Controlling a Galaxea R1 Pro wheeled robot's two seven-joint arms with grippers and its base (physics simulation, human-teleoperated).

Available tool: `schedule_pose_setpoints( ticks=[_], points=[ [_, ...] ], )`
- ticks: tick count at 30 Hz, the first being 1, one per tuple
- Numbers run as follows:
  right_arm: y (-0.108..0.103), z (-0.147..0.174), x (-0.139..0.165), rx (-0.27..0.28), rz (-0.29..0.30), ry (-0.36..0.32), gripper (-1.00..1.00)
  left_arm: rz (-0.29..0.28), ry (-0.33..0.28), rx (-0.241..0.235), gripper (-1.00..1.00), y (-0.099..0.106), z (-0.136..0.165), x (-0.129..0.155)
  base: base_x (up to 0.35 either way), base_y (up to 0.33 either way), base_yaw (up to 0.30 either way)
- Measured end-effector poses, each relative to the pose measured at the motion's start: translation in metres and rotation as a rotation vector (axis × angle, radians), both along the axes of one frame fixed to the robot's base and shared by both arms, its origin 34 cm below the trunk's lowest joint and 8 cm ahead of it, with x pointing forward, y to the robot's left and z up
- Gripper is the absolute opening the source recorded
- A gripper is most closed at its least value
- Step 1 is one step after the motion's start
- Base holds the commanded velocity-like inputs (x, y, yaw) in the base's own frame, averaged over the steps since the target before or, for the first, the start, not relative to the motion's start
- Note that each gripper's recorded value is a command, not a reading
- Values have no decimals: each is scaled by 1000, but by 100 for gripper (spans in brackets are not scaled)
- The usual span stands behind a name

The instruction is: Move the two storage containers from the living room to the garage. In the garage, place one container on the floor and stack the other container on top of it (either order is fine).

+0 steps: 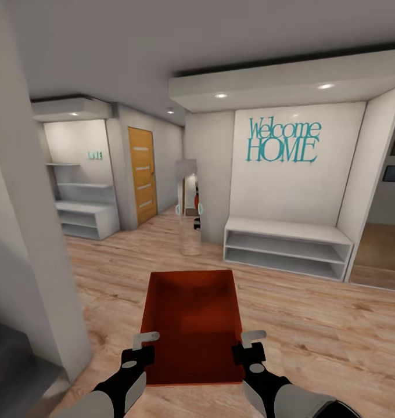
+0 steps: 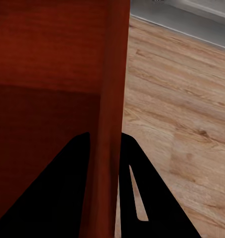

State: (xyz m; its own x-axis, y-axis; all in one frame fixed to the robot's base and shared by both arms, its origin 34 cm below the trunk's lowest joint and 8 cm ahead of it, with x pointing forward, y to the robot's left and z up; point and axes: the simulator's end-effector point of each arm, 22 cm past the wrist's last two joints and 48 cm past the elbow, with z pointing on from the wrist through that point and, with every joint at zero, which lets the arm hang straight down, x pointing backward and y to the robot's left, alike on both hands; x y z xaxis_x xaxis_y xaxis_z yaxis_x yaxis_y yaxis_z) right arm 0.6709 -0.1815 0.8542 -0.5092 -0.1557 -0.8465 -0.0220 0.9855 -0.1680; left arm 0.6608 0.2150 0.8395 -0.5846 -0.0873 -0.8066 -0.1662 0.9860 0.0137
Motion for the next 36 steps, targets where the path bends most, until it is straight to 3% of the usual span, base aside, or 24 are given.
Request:
schedule_pose_setpoints(
  ticks=[36],
  points=[
    [0, 0, 0, 0, 0, 0, -100, 0, 0, 0, -100, 0, 0, 0, 322, 0, 0]
  ],
)
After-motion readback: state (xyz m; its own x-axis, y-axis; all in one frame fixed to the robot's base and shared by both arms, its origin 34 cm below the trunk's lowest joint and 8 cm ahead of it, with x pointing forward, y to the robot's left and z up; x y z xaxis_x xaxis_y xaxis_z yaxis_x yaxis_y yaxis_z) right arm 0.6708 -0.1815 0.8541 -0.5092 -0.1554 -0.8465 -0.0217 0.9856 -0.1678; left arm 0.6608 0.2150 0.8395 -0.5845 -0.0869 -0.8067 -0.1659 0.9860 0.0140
